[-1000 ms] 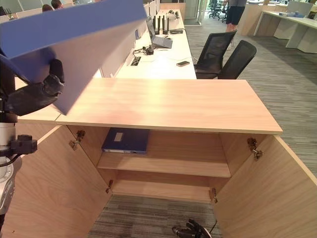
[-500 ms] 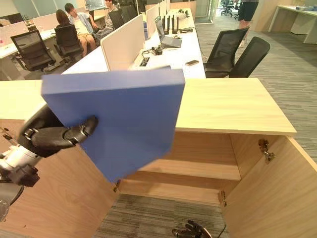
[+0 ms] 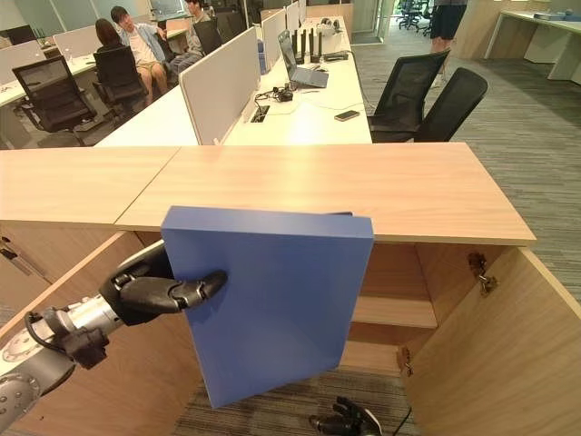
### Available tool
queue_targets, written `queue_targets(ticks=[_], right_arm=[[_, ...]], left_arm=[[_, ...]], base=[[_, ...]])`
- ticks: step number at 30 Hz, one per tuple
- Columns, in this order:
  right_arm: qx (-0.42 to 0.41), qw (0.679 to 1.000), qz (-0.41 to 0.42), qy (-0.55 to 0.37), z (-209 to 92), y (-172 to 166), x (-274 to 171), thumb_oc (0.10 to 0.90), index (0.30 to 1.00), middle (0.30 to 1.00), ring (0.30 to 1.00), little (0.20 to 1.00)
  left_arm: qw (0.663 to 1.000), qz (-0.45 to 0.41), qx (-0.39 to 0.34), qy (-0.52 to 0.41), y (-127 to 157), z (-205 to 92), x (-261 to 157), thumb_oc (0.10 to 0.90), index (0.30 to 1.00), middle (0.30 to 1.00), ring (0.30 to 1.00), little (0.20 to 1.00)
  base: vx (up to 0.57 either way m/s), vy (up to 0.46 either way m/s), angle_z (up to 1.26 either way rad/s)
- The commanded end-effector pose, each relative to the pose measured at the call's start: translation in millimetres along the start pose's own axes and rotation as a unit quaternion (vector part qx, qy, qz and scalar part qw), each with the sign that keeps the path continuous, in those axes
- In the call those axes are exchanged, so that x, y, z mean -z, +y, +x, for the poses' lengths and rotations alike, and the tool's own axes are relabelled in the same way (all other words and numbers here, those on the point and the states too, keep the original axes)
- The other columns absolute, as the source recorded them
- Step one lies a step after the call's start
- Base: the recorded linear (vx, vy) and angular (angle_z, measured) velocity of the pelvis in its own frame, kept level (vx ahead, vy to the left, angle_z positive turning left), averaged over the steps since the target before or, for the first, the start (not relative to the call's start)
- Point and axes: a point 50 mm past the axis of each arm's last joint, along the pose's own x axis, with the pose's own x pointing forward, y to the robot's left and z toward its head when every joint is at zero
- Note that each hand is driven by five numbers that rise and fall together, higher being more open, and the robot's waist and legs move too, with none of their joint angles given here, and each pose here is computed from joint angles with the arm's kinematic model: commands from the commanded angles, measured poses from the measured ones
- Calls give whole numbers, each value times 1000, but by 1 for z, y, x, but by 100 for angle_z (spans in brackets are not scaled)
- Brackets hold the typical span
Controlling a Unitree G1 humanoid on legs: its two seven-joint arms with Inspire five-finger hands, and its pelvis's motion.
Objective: Put the empty folder in the office cabinet
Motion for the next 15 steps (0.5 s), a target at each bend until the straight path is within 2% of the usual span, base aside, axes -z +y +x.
queue_targets(ticks=[1, 8, 15], right_arm=[[-55, 969, -17, -241, -6, 16, -119, 800, 900, 900, 900, 900], [-26, 918, -80, -389, -51, -10, -190, 800, 900, 900, 900, 900], [-27, 890, -119, -440, -74, -18, -219, 800, 900, 900, 900, 900]], left_arm=[[990, 81, -1, -117, 6, 11, -52, 400, 300, 300, 300, 300], [988, 79, -53, -120, 24, 1, -46, 400, 300, 300, 300, 300], [984, 93, -88, -127, 38, -6, -45, 400, 300, 300, 300, 300]], base=[[15, 22, -6], [15, 21, -8], [10, 11, -2]])
